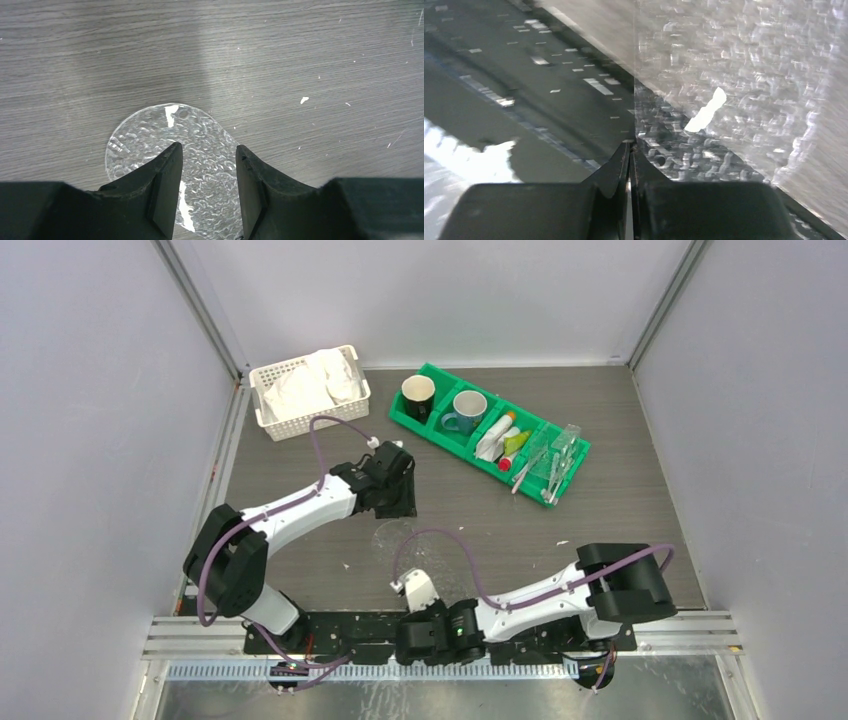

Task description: Prepare toiletry sets of a toothbrush and toothpaste on the tray

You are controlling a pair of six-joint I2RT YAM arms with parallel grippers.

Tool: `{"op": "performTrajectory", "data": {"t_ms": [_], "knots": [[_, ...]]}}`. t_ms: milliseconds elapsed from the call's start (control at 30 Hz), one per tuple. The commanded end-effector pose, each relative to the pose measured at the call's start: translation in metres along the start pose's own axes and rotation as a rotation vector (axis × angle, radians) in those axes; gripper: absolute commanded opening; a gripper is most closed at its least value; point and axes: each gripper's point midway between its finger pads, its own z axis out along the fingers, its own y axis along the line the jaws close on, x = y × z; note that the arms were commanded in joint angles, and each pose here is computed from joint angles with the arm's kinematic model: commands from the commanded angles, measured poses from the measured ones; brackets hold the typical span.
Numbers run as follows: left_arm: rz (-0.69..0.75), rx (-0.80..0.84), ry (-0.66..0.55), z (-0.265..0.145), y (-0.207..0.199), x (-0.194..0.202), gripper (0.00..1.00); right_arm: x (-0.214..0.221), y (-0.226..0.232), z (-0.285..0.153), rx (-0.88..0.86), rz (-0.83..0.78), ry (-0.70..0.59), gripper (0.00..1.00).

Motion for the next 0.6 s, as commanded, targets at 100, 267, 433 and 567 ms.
{"op": "performTrajectory", "data": {"t_ms": [100, 267, 433, 567], "knots": [[0.01, 0.05, -0.038, -0.005, -0.007, -0.007, 0.45, 0.005, -0.088, 0.005, 0.218, 0.096, 0.026, 0.08], [0.012, 0.041, -0.029, -0.001, -0.004, -0.005, 0.44, -0.006, -0.103, 0.014, 0.259, 0.098, 0.036, 0.07], [0.008, 0.04, -0.017, 0.004, -0.002, -0.001, 0.44, -0.005, -0.116, 0.017, 0.287, 0.118, 0.05, 0.06], [0.004, 0.037, -0.005, 0.009, -0.001, 0.003, 0.44, -0.007, -0.126, 0.017, 0.307, 0.16, 0.054, 0.06]]}}
